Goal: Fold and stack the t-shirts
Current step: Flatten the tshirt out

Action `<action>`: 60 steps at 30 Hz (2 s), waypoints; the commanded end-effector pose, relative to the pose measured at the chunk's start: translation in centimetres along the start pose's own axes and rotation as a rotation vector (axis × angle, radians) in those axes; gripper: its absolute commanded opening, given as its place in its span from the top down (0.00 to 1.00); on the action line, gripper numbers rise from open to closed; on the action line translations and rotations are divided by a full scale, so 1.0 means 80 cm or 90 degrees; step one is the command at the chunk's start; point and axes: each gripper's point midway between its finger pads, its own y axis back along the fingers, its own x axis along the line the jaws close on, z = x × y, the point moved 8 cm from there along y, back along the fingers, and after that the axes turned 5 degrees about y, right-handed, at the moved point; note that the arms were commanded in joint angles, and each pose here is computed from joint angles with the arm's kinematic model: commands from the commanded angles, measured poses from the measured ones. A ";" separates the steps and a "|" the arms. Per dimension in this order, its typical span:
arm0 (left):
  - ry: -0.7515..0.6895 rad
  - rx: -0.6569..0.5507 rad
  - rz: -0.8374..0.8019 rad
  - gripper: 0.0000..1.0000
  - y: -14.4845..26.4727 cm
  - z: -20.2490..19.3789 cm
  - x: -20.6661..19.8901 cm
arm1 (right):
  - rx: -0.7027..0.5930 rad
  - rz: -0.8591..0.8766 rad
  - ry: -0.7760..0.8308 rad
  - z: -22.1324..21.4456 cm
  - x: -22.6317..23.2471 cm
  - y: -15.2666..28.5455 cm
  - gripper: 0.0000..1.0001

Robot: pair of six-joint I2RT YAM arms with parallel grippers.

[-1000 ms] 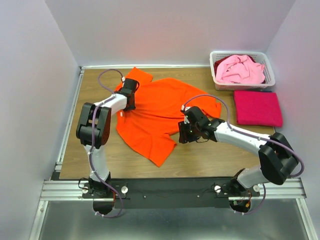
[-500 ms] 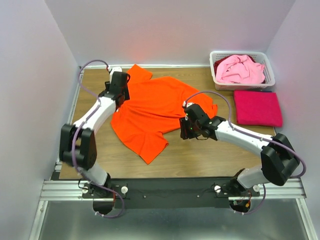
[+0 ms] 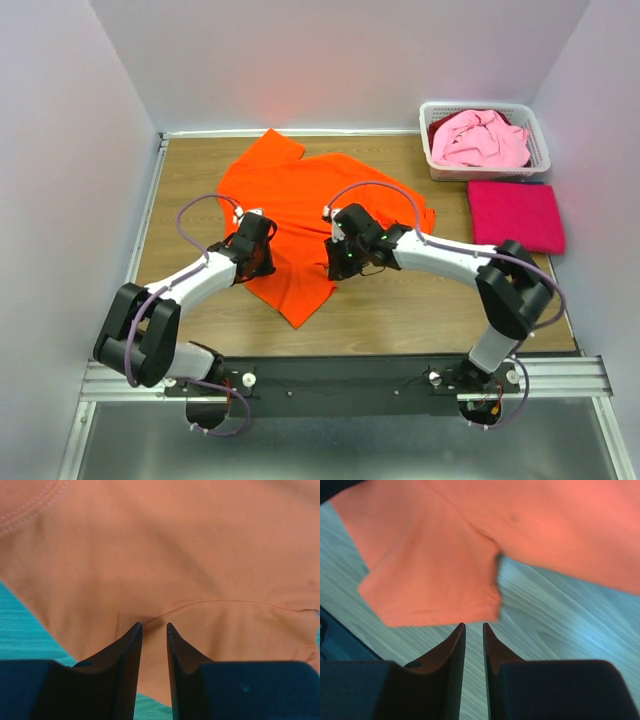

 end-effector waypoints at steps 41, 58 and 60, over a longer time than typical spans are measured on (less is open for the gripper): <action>0.056 -0.386 0.090 0.32 0.087 0.154 0.076 | -0.108 -0.250 -0.200 0.019 -0.138 0.082 0.50; 0.012 -0.494 -0.056 0.29 0.131 0.135 0.055 | -0.132 -0.197 -0.392 -0.021 -0.241 0.068 0.51; 0.011 -0.490 -0.054 0.29 0.130 0.135 0.054 | -0.129 -0.180 -0.398 -0.024 -0.242 0.061 0.51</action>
